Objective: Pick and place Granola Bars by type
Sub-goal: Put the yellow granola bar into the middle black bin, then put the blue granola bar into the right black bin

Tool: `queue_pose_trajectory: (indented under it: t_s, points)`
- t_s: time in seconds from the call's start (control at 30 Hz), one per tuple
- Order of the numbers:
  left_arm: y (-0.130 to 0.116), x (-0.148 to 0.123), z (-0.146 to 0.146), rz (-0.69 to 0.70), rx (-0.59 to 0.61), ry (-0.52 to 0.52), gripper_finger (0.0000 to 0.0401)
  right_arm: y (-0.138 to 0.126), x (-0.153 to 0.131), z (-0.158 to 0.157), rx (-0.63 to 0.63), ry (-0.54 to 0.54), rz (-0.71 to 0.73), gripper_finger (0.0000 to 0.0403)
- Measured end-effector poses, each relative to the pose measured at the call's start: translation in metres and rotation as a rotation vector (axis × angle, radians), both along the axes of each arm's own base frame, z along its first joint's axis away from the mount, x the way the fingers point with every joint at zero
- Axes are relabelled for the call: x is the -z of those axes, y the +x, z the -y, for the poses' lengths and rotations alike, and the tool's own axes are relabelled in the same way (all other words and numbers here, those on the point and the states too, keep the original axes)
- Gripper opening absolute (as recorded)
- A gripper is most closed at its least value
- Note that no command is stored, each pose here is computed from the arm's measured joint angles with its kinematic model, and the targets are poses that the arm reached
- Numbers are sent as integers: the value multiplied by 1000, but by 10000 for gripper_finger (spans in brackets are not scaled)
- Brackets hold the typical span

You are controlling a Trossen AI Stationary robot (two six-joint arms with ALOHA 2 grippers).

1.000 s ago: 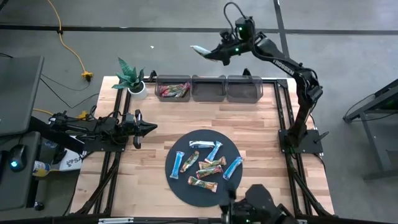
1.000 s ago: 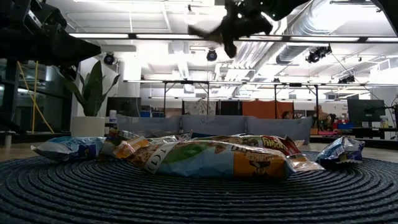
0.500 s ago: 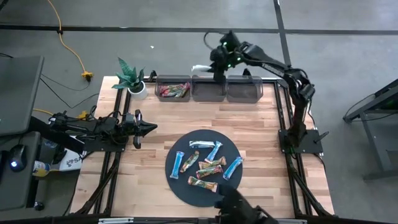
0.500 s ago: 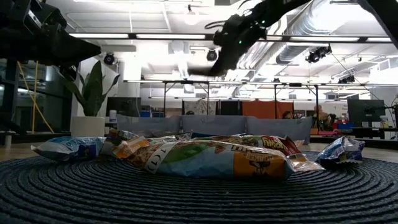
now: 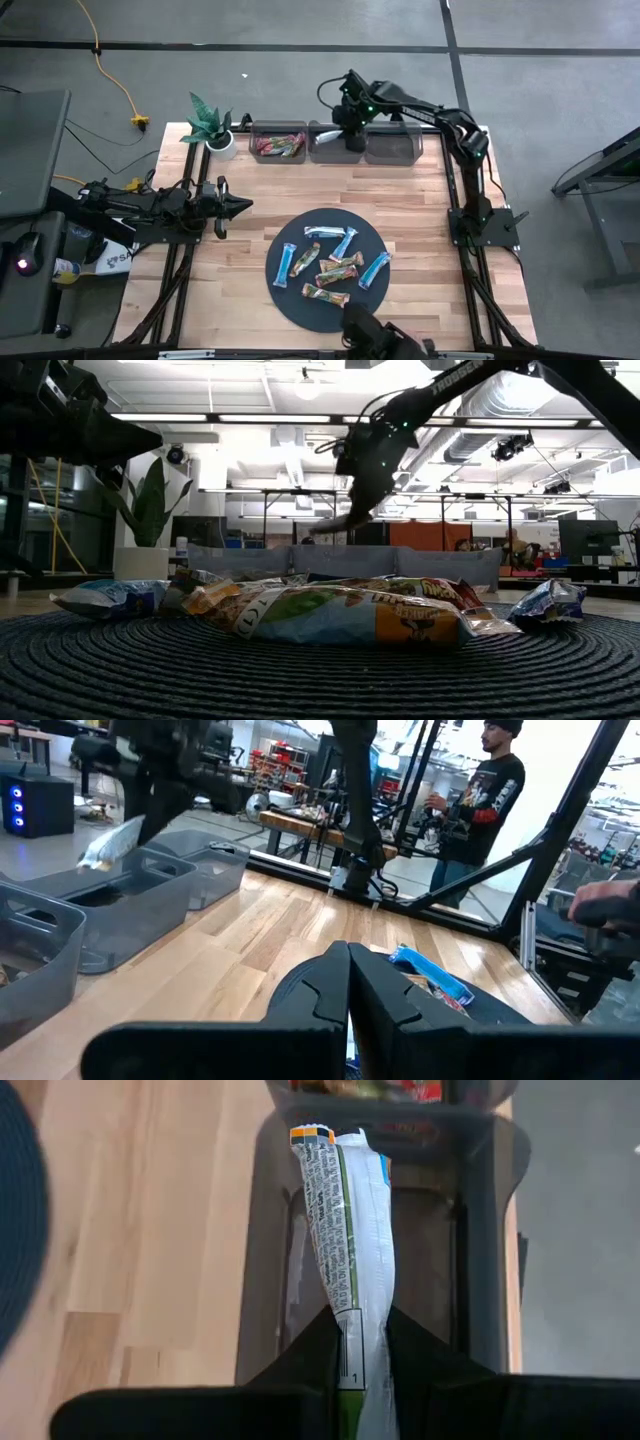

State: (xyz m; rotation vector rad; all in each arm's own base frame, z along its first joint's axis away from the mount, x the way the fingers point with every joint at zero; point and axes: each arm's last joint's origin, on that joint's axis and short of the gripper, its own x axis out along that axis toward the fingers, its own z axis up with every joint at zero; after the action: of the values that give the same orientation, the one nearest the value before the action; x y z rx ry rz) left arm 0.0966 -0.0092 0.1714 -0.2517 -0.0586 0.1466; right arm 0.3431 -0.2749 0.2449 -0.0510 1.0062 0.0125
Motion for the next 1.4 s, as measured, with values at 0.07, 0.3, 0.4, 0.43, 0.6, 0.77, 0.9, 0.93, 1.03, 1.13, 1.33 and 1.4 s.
queue_pose_trajectory:
  t_s: [0.07,0.3,0.4,0.43,0.6,0.77,0.9,0.93,1.03,1.13,1.33,1.4]
  points:
    - [0,0,0,0,0,0,1,2,7,2,7,9,-14,43]
    - [0,0,0,0,0,0,1,4,25,6,103,22,-92,44]
    - [0,0,0,0,0,0,1,4,25,7,121,35,-87,44]
    - [0,0,0,0,0,0,1,4,25,7,122,36,-87,44]
    - [0,0,0,0,0,0,1,4,25,7,117,50,-79,45]
    - [0,0,0,0,0,0,1,4,25,6,132,75,-69,73]
    - [0,0,0,0,0,0,1,4,25,6,154,88,-69,113]
    - [0,0,0,0,0,0,1,4,25,6,158,91,-69,124]
    - [0,0,0,0,0,0,1,5,25,5,159,92,-69,153]
    - [0,0,0,0,0,0,1,8,25,2,164,72,-84,177]
    - [0,0,0,0,0,0,1,15,-6,-12,133,23,-26,199]
    - [0,0,0,0,0,0,1,18,-23,-21,125,7,12,200]
